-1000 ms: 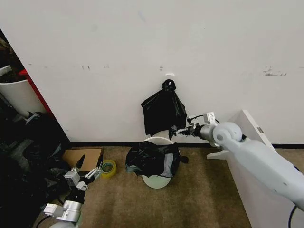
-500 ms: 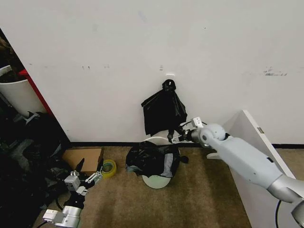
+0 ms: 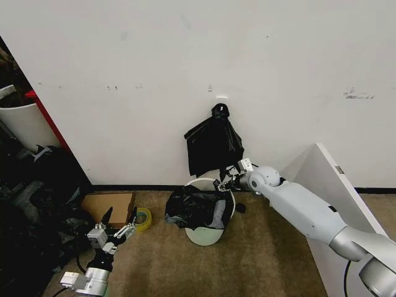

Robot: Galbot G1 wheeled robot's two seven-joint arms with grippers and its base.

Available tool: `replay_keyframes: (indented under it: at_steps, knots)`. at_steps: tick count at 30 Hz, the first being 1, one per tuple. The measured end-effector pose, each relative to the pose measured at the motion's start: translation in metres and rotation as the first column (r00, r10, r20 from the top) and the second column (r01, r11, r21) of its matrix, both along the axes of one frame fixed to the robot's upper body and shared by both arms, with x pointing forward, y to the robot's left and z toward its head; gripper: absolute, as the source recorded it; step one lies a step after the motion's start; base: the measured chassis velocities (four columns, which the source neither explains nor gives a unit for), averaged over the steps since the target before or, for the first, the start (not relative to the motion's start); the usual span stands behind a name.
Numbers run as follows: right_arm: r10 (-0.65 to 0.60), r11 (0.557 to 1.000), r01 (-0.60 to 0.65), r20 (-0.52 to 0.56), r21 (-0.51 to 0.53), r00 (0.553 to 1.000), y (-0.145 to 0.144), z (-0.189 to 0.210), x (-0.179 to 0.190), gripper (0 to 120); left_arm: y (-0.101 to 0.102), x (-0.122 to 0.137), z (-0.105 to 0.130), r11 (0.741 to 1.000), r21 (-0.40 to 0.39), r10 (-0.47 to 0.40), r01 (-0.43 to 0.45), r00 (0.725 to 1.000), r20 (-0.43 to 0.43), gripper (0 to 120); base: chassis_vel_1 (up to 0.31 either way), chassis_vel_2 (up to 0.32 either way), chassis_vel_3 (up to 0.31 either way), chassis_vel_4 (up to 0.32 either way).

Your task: Place the garbage bag over the trash bin.

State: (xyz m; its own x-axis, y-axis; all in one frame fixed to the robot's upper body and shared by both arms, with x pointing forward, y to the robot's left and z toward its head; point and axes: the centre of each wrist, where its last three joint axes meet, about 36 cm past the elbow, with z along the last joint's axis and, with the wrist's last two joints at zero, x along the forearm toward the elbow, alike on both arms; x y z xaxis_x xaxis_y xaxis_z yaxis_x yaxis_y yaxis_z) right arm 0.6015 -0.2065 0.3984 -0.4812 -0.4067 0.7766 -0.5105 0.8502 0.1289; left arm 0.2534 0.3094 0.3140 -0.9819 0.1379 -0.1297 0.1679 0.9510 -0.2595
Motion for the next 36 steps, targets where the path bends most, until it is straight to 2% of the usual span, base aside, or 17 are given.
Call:
replay_keyframes:
  at_steps: [1, 7, 10, 14, 23, 28, 32, 36]
  knots:
    - [0.0, 1.0, 0.0, 0.0, 0.0, 1.0, 0.0, 0.0, 0.0, 51, 0.0, 0.0, 0.0, 1.0, 0.0, 0.0, 0.0, 1.0, 0.0, 100, 0.0, 0.0, 0.0, 0.0]
    - [-0.006, 1.0, 0.006, -0.002, -0.004, 1.0, -0.005, -0.002, -0.003, 24, -0.002, 0.001, 0.0, 1.0, -0.006, -0.001, 0.001, 1.0, -0.004, 100, 0.0, 0.0, 0.0, 0.0]
    - [-0.009, 1.0, 0.009, -0.002, -0.003, 1.0, -0.007, -0.002, -0.004, 19, -0.003, 0.001, -0.001, 1.0, -0.008, -0.002, 0.002, 1.0, -0.005, 100, 0.0, 0.0, 0.0, 0.0]
    - [-0.007, 1.0, 0.007, -0.008, -0.007, 1.0, -0.011, -0.005, -0.008, 3, -0.006, 0.003, -0.001, 1.0, -0.015, -0.004, 0.004, 1.0, -0.009, 100, 0.0, 0.0, 0.0, 0.0]
    - [-0.059, 0.997, 0.061, -0.025, 0.047, 0.998, -0.016, -0.008, -0.023, 3, -0.008, 0.004, 0.001, 1.0, -0.019, -0.007, 0.007, 1.0, -0.013, 100, 0.0, 0.0, 0.0, 0.0]
    - [-0.163, 0.981, 0.168, -0.054, 0.097, 0.985, -0.025, -0.003, -0.057, 3, -0.007, 0.005, 0.002, 1.0, -0.028, -0.001, 0.001, 1.0, -0.01, 100, 0.0, 0.0, 0.0, 0.0]
    - [-0.191, 0.975, 0.196, -0.053, 0.108, 0.98, -0.022, 0.013, -0.087, 3, -0.007, 0.006, 0.003, 0.999, -0.034, 0.002, -0.003, 1.0, -0.007, 100, 0.0, 0.0, 0.0, 0.0]
    - [-0.322, 0.94, 0.329, -0.086, 0.092, 0.943, -0.011, 0.034, -0.11, 3, -0.009, 0.007, 0.002, 0.999, -0.038, -0.005, 0.004, 1.0, -0.008, 100, 0.0, 0.0, 0.0, 0.0]
